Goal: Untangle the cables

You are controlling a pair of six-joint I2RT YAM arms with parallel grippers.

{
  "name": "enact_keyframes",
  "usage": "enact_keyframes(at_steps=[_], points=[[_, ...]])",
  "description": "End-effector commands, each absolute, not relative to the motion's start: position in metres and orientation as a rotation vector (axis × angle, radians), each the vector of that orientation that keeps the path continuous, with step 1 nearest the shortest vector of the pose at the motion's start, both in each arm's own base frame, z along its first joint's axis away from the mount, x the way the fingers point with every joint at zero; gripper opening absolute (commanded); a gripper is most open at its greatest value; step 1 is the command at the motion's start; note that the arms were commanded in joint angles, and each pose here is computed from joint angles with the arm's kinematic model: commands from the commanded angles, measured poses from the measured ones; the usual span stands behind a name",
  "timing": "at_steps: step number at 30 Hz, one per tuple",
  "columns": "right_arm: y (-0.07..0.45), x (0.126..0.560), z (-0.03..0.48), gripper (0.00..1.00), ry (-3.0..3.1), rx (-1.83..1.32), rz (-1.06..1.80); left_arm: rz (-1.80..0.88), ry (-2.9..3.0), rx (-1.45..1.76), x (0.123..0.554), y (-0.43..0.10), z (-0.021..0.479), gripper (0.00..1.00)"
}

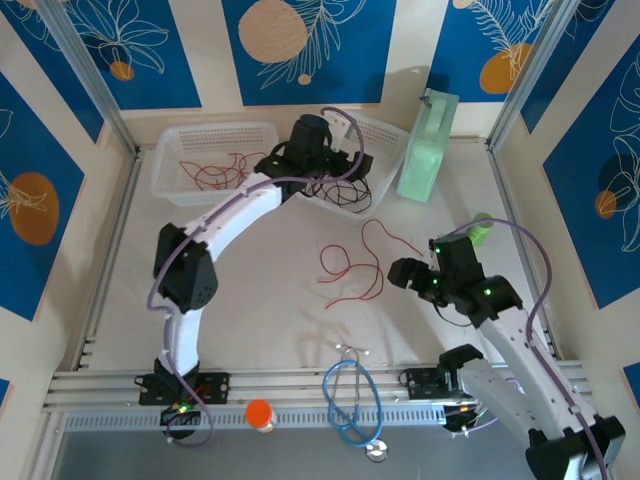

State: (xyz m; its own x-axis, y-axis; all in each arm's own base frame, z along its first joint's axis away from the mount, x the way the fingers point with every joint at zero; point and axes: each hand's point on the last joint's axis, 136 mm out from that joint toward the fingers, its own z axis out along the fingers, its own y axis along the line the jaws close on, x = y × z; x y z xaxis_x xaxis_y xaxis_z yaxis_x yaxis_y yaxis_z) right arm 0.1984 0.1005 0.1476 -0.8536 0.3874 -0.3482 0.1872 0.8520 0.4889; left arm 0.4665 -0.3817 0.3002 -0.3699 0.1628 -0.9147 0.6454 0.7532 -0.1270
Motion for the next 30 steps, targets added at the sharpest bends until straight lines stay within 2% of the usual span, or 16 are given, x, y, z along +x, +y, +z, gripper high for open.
enact_keyframes(at_steps=[1,8,15,21,30], points=[[0.101,0.211,0.142,0.78,2.609,0.447,0.601,-0.614,1.925,0.671,0.433,-0.373,0.315,1.0],[0.123,0.228,0.113,0.64,2.76,0.422,0.617,-0.564,2.071,0.669,0.374,-0.341,0.297,1.0],[0.132,0.225,0.064,0.51,2.957,0.415,0.436,-0.515,2.19,0.562,0.327,-0.288,0.267,1.0],[0.133,0.227,0.037,0.48,3.022,0.43,0.236,-0.467,2.23,0.516,0.302,-0.256,0.256,1.0],[0.137,0.227,0.016,0.43,3.075,0.431,0.042,-0.543,2.208,0.515,0.282,-0.25,0.251,1.0]])
